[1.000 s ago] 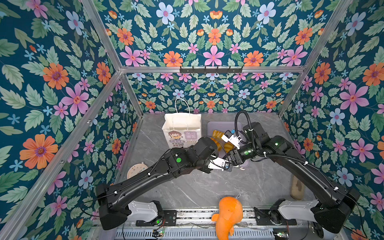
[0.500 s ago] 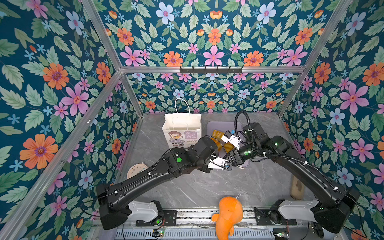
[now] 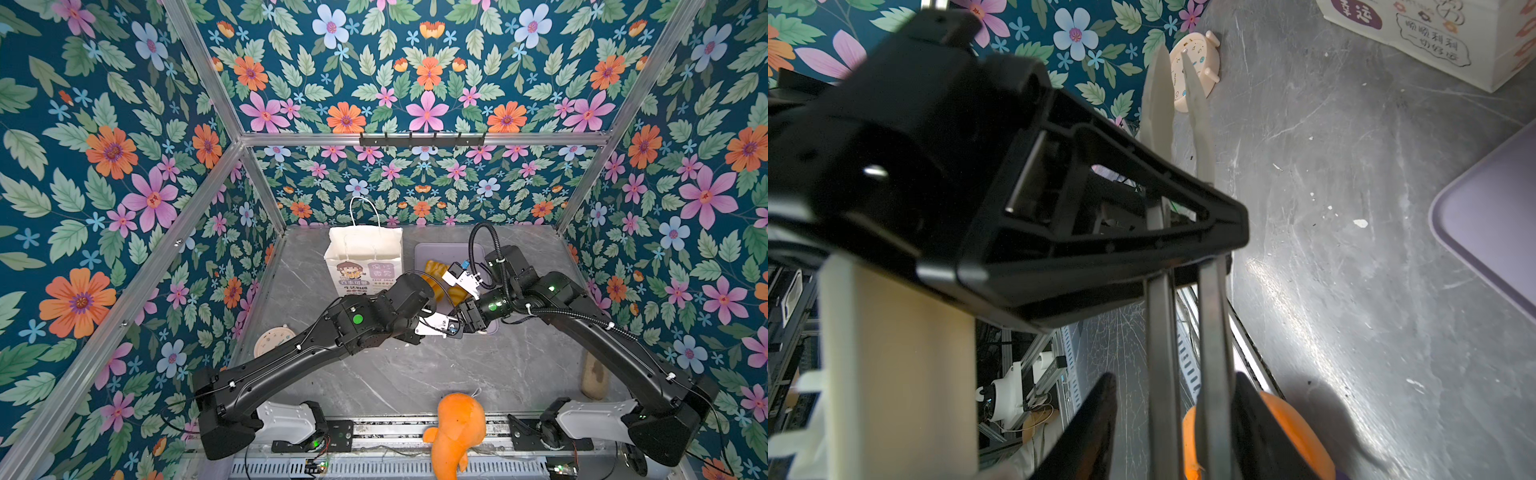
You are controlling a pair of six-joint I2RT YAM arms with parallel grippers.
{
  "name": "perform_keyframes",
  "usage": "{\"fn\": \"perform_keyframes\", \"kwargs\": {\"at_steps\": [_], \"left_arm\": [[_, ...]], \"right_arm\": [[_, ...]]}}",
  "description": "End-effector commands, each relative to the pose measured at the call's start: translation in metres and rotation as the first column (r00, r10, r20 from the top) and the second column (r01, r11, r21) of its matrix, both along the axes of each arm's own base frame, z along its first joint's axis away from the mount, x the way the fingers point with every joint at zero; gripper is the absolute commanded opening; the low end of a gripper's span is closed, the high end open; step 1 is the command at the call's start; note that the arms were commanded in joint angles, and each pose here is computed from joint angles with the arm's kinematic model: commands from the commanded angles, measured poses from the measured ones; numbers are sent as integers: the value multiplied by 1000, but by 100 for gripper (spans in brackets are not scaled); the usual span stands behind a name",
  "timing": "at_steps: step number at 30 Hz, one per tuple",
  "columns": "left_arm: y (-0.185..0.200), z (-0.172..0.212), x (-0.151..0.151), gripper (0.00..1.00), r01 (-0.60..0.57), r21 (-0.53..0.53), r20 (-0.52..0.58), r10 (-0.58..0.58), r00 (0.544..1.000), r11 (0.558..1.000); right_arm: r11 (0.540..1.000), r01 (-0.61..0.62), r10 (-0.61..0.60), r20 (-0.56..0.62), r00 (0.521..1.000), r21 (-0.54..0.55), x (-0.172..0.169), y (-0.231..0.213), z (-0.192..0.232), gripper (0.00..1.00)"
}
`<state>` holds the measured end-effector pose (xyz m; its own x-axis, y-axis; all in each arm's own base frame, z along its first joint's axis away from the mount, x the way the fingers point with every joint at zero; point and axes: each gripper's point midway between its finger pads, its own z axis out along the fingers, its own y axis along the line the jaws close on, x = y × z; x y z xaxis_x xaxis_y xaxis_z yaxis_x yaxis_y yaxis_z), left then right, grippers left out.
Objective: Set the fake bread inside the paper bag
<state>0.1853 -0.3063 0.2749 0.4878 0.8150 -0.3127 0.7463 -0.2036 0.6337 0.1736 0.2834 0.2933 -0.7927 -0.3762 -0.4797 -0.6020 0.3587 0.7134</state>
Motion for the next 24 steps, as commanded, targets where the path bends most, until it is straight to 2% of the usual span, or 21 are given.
{"fn": "perform_keyframes", "kwargs": {"at_steps": [1, 8, 12, 17, 21, 24], "left_arm": [[-5, 5, 1, 19, 11, -28, 12, -11, 1000, 1000], [-6, 8, 2, 20, 5, -42, 15, -5, 1000, 999], [-5, 8, 3, 20, -8, -43, 16, 9, 1000, 999], [-4, 7, 4, 21, -19, -39, 14, 19, 1000, 999], [-4, 9, 5, 21, -27, -42, 19, 28, 999, 999], [-3, 10, 6, 21, -32, -41, 17, 32, 999, 999]], "right_arm": [[1000, -7, 7, 2, 1000, 11, 1, 2, 1, 45], [1000, -7, 8, -8, 1000, 7, 2, 4, -2, 31], [1000, -13, 13, -14, 1000, 3, 1, 3, -3, 34], [1000, -15, 15, -12, 1000, 5, 0, 3, -2, 29], [1000, -19, 20, -14, 1000, 6, -1, 3, -2, 32], [1000, -19, 19, -14, 1000, 5, -2, 2, -2, 30]]}}
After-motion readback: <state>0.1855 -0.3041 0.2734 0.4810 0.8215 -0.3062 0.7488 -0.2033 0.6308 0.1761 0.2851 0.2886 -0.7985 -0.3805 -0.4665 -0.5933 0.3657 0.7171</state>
